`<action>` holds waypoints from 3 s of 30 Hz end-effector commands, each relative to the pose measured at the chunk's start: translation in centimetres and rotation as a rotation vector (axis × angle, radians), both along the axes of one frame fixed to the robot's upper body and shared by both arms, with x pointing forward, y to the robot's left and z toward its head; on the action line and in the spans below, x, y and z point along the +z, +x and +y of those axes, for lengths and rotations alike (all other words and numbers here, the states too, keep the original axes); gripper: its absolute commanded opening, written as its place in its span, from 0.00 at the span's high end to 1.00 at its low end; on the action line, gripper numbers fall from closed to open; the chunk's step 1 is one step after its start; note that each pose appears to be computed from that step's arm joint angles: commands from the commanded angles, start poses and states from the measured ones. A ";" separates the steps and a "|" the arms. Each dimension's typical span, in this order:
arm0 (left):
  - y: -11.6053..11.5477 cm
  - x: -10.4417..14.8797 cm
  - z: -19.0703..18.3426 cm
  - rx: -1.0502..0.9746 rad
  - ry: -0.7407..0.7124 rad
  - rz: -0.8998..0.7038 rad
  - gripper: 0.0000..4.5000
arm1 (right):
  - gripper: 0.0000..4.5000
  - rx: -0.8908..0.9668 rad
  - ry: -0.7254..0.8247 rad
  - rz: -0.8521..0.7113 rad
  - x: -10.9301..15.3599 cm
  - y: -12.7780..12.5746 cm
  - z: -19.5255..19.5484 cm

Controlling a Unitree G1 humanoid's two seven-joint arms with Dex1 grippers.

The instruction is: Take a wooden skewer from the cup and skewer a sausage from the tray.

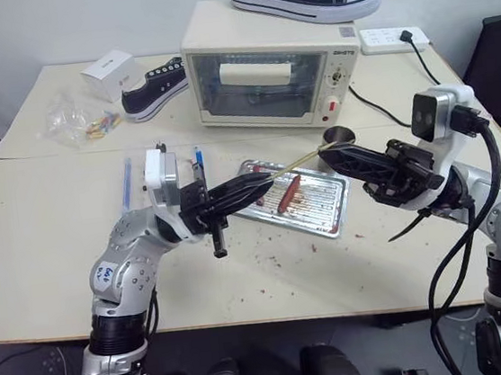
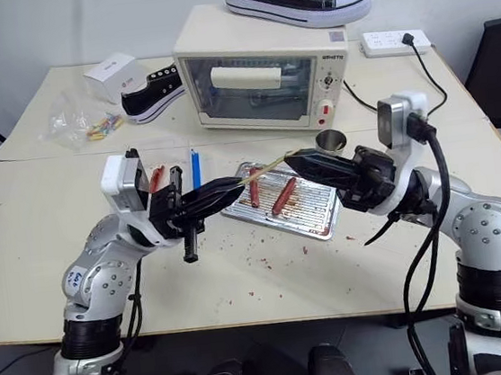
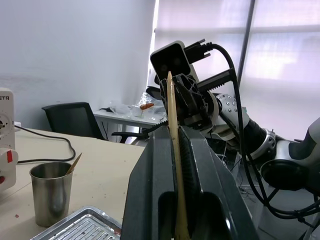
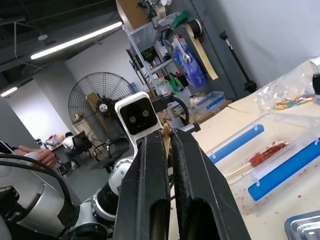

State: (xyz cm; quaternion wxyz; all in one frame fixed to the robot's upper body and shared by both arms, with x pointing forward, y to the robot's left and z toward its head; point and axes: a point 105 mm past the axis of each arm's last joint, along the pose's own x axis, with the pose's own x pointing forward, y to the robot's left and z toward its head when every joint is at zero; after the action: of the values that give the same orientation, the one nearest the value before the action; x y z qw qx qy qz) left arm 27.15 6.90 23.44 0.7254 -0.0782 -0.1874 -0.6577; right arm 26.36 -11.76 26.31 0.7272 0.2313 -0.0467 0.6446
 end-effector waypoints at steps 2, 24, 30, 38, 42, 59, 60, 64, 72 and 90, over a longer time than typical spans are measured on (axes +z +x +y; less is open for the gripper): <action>-0.5 1.2 0.2 0.009 -0.012 -0.048 1.00 | 0.94 -0.021 -0.012 -0.010 -0.1 -0.3 0.2; -1.4 -4.2 16.5 0.678 0.125 0.139 1.00 | 0.01 -0.545 -0.630 -0.112 -11.0 1.0 -7.2; -1.1 -3.9 15.4 0.667 0.111 0.128 1.00 | 0.01 -0.601 -0.739 -0.076 -10.3 4.8 -2.4; -1.4 -3.9 14.5 0.663 0.107 0.125 1.00 | 0.01 -0.730 -0.746 0.035 -9.8 8.3 2.1; -1.5 -3.8 14.3 0.666 0.108 0.124 1.00 | 0.01 -0.783 -0.773 0.054 -10.3 9.3 3.1; -1.8 -3.1 13.8 0.671 0.121 0.099 1.00 | 0.01 -0.890 -0.833 0.111 -11.8 11.4 3.5; -1.8 -3.0 13.8 0.670 0.121 0.098 1.00 | 0.01 -0.892 -0.831 0.115 -11.8 11.4 3.5; -1.7 -3.0 13.8 0.668 0.122 0.096 1.00 | 0.10 -0.893 -0.827 0.124 -12.0 11.5 3.4; -1.5 -3.0 13.9 0.667 0.120 0.093 1.00 | 0.63 -0.870 -0.823 0.127 -12.0 11.3 3.2; -1.3 -3.3 13.8 0.664 0.109 0.092 1.00 | 0.73 -0.761 -0.907 0.019 -12.7 10.5 2.7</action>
State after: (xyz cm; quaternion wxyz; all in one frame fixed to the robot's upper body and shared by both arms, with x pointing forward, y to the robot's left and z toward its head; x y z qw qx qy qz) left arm 26.10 20.84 19.38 0.9148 -0.0134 -0.1143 -0.3871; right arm 37.15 -9.21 13.21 0.9356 -0.1223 0.1722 0.2829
